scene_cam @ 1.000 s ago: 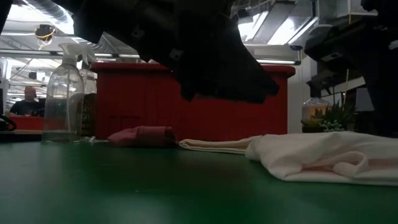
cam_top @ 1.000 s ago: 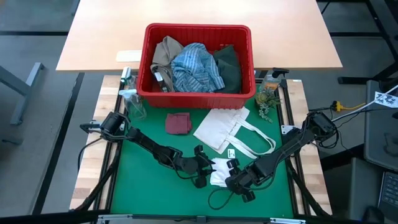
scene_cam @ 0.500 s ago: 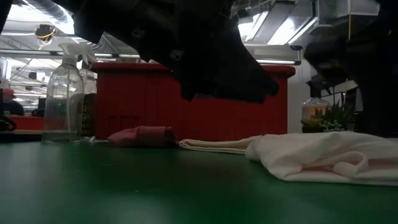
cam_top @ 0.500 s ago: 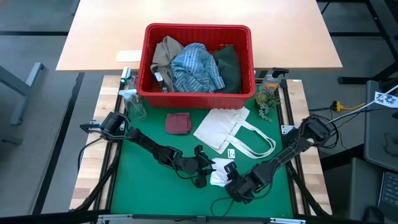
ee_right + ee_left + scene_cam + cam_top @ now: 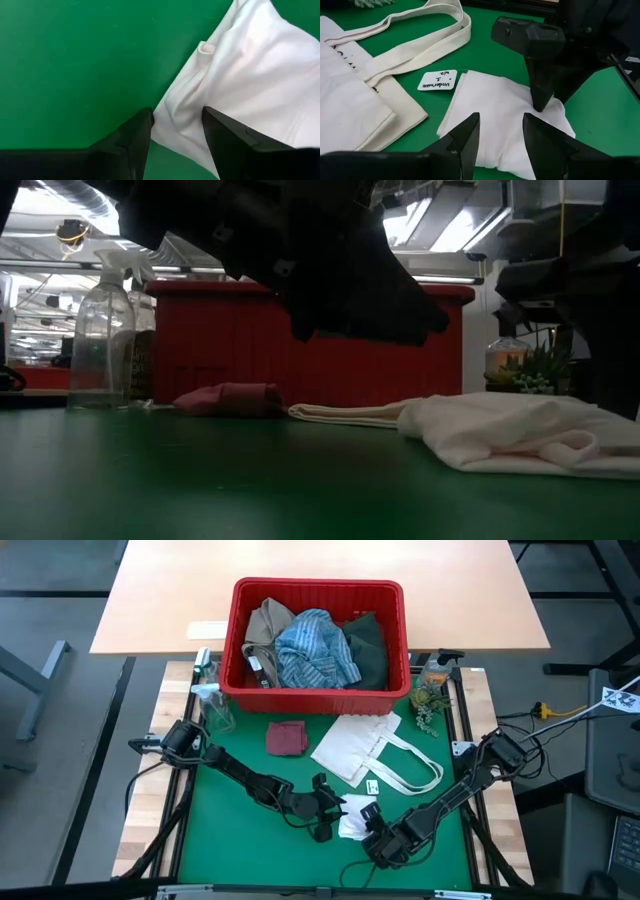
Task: Fold Laundry from Bin
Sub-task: Stack the folded white underwear on top of the pink underwear
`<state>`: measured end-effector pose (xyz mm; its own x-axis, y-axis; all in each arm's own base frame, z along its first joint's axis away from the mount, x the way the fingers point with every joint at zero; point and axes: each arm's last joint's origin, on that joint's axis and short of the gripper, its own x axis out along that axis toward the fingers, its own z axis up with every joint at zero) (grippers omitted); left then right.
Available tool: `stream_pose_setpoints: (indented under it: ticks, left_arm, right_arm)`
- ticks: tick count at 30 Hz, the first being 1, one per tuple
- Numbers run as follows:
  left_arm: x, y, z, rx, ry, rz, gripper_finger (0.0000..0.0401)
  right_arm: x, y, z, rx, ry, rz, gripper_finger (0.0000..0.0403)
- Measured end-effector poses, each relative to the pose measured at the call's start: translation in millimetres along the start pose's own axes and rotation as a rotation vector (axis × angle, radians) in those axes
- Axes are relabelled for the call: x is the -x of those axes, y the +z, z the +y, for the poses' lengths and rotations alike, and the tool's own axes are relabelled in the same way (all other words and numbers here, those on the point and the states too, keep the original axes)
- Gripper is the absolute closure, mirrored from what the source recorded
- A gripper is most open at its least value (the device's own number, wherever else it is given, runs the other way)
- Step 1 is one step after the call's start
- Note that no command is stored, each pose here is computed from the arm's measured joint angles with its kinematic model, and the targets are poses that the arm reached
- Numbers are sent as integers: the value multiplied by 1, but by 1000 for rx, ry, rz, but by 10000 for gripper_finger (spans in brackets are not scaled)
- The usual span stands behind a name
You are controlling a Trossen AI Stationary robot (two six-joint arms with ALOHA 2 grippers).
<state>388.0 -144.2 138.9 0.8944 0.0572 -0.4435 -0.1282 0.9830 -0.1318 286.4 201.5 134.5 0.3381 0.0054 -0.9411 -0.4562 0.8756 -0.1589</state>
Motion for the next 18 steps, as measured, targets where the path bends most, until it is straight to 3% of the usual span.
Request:
stream_pose_setpoints:
  ticks: [4, 10, 18]
  left_arm:
    - [0, -1, -3, 4, -73, 27, 257]
    - [6, -6, -17, -9, -205, 72, 257]
    - [15, -14, -35, -39, -255, 83, 257]
  right_arm:
    - [-1, 0, 0, 2, -11, 1, 234]
    - [-2, 2, -3, 31, -39, -29, 286]
    - [-7, 10, -17, -12, -128, -102, 355]
